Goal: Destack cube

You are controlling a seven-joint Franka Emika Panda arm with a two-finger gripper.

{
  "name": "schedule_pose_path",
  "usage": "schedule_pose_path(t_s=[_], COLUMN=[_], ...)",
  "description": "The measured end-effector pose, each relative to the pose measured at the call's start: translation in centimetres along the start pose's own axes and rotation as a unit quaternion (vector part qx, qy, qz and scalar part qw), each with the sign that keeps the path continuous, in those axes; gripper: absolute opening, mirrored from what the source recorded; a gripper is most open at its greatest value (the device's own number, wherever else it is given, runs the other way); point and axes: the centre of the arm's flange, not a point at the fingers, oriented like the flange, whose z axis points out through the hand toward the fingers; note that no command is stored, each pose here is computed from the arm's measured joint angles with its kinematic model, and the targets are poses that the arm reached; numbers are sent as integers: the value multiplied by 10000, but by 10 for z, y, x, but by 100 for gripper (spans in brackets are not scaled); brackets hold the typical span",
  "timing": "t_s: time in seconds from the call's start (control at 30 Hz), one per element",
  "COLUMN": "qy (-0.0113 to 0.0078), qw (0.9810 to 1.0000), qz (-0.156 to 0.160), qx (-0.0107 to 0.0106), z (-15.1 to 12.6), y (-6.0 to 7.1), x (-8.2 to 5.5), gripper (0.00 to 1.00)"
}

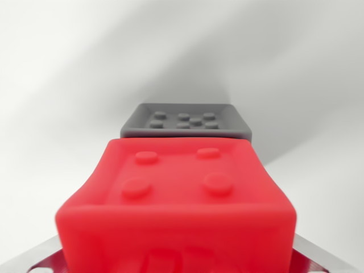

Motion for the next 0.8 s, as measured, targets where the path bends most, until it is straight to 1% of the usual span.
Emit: schedule_pose_path(t_s=[0.17,0.33,0.5,0.53,0.77,0.8], qy=[-2,-2,3,1,2,2], qw=[10000,10000,10000,10000,10000,10000], qz=[2,5,3,3,4,0], qx=[18,22,26,30,39,48], z=[-8,-19,-33,-36,-57,-60], y=[0,-1,-1,-1,-1,-1], x=[0,-1,-1,-1,-1,0], gripper=[0,0,0,0,0,0])
